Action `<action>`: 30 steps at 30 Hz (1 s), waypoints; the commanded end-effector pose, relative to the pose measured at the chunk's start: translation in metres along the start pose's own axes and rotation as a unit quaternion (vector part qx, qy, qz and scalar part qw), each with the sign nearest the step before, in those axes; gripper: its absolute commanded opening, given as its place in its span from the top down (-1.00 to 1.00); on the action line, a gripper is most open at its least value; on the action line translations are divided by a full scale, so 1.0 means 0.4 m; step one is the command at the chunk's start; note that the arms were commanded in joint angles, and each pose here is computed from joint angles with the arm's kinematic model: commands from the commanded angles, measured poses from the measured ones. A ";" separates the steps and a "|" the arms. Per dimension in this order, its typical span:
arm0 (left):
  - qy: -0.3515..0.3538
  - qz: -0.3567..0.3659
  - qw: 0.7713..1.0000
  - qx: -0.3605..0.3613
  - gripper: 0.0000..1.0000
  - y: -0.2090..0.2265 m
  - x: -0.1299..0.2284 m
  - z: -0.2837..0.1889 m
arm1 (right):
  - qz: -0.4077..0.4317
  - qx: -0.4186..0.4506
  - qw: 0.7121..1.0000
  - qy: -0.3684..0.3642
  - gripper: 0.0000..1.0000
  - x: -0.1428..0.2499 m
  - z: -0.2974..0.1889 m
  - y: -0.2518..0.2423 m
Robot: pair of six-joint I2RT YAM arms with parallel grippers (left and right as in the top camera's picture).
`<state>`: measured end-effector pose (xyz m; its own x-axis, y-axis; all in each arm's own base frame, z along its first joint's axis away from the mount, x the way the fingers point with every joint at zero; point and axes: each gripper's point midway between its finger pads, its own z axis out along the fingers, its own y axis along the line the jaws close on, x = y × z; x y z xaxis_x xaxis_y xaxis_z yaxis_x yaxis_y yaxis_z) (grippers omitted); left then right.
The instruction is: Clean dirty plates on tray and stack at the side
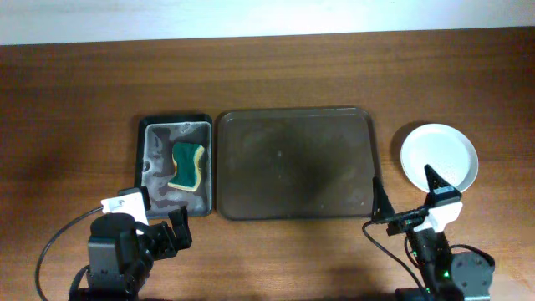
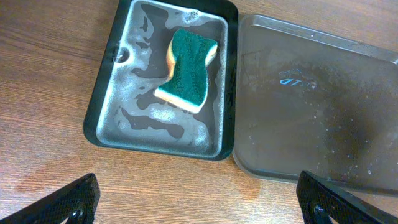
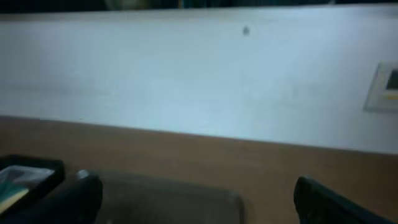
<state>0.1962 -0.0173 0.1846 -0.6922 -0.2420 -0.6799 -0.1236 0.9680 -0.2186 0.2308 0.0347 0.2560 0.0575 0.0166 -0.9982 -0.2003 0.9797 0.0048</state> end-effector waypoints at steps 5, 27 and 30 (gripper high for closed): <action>0.000 0.000 1.000 -0.001 -0.99 0.002 0.003 0.002 | -0.015 0.042 0.995 -0.086 -0.97 0.048 0.007 -0.038; 0.000 0.000 1.000 -0.001 -0.99 0.002 0.003 0.002 | -0.008 0.040 0.997 0.065 -0.97 0.246 0.014 -0.039; 0.000 0.000 1.000 -0.002 -0.99 0.003 0.004 0.002 | -0.008 0.040 0.997 0.065 -0.97 0.246 0.014 -0.039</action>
<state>0.1962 -0.0173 0.1840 -0.6930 -0.2419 -0.6792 -0.1239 0.9680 -0.2184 0.2453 0.0204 0.1602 -0.0644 -0.0126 -0.9978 -0.1147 0.9934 -0.0051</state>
